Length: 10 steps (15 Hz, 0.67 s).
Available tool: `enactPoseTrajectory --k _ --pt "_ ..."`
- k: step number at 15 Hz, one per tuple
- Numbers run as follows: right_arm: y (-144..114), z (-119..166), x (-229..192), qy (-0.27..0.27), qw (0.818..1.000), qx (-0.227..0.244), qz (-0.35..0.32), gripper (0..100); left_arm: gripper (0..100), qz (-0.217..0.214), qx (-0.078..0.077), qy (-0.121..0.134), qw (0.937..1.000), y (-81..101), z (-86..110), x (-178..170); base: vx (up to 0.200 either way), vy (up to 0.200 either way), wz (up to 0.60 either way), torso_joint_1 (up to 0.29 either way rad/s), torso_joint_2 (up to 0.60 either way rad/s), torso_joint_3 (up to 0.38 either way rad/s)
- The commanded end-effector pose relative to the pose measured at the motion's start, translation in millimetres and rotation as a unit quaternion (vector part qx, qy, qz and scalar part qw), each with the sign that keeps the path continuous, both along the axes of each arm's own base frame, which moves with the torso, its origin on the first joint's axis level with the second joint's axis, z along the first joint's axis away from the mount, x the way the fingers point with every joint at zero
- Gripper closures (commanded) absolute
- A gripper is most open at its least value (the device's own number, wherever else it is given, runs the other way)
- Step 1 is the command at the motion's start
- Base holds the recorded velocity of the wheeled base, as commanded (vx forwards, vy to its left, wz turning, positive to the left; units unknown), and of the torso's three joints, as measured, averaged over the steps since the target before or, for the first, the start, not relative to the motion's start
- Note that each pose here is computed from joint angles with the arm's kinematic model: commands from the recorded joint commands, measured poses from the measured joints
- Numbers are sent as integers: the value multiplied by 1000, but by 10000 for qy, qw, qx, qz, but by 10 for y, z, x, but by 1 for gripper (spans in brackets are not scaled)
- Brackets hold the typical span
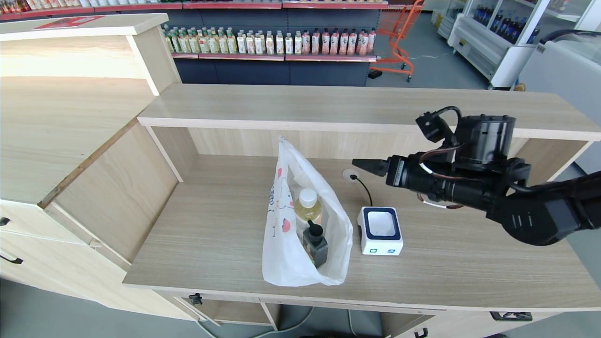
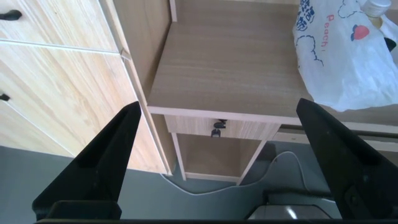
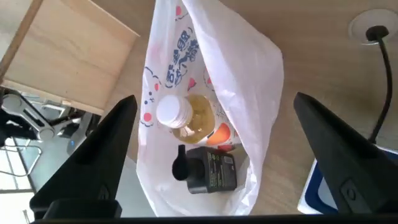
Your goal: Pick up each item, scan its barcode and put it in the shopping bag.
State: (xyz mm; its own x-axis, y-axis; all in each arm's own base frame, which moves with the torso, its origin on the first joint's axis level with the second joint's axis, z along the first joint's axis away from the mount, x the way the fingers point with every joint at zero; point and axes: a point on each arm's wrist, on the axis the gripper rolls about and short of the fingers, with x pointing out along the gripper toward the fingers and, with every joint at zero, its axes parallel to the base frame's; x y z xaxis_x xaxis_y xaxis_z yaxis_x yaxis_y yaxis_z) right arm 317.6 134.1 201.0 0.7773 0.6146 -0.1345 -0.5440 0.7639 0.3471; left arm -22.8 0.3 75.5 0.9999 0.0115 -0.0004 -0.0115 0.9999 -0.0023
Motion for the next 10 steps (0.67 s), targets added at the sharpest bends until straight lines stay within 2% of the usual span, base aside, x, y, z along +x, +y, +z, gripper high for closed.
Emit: enactPoseTrajectory --k 1,2,4,6,8,10 --pt "-685 428 -967 -580 9932 -343 -952 0 0 4 -4 -2 10000 0 0 0 0 0 0 0 0 0" --pt "-859 318 -1282 -552 9862 -670 -1410 0 0 4 -4 -2 10000 0 0 0 0 0 0 0 0 0" --pt "-1120 -36 -1858 -404 9653 -947 -2401 0 0 4 -4 -2 10000 0 0 0 0 0 0 0 0 0" --pt "-1265 -549 -2518 -451 9522 -1087 -2818 0 0 4 -4 -2 10000 0 0 0 0 0 0 0 0 0" --pt "-1340 -801 -2838 -730 9354 -1360 -3181 0 0 4 -4 -2 10000 0 0 0 0 0 0 0 0 0" --pt "-1359 -1066 -3184 -703 9218 -1657 -3435 0 0 4 -4 -2 10000 0 0 0 0 0 0 0 0 0"
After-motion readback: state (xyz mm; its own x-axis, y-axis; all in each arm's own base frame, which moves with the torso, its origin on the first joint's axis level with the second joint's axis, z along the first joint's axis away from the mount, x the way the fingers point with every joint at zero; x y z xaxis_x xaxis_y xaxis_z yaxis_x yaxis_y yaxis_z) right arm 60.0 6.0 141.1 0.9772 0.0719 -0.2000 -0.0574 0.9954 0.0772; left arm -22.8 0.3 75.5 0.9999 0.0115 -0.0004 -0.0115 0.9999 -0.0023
